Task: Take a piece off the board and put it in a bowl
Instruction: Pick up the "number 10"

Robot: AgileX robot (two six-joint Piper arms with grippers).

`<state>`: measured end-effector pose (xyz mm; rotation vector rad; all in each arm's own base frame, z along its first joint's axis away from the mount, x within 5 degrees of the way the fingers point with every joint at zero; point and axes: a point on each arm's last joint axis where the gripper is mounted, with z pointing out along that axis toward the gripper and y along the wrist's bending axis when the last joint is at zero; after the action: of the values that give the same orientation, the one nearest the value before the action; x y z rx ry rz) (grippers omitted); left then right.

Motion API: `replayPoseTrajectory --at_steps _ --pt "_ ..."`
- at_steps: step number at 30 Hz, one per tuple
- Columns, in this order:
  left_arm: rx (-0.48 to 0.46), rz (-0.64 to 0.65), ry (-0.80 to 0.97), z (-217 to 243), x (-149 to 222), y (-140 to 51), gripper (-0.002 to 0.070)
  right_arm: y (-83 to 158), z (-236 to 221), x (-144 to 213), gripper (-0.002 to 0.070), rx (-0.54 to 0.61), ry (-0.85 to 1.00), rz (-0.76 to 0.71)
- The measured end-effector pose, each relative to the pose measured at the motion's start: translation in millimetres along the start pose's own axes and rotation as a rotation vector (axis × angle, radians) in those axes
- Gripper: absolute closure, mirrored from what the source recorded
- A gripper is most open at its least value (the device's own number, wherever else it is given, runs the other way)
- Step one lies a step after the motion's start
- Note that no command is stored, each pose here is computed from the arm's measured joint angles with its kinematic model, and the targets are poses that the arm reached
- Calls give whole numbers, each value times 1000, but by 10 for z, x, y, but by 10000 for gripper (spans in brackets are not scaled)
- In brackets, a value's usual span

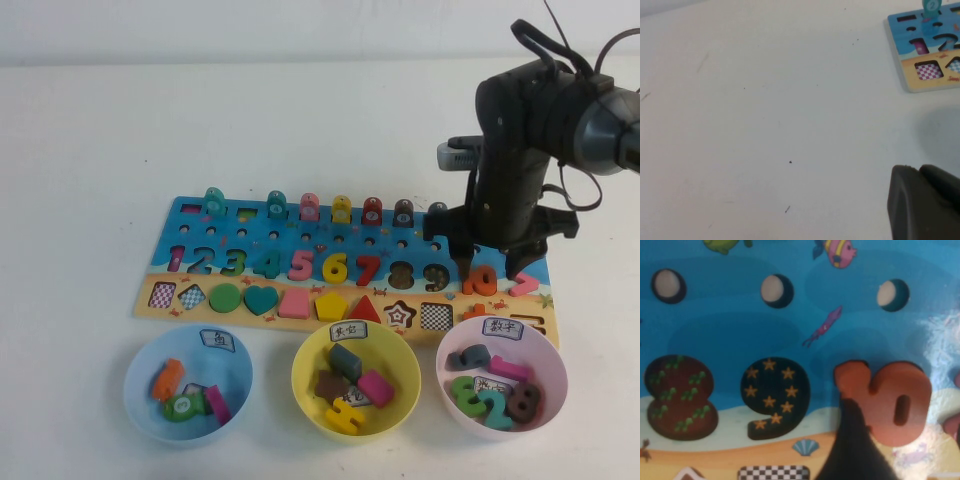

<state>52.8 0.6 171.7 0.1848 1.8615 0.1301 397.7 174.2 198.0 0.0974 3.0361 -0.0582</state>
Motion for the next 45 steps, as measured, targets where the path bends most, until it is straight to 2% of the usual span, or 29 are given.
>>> replayPoseTrajectory --at_steps 18,23,45 --pt "0 0 0 0 0 0 678 38 134 -6 292 -12 26 7" --pt "0 0 0 0 0 0 678 44 134 -8 359 -18 24 9" --pt "0 0 0 0 0 0 678 29 27 2 359 -26 9 9"
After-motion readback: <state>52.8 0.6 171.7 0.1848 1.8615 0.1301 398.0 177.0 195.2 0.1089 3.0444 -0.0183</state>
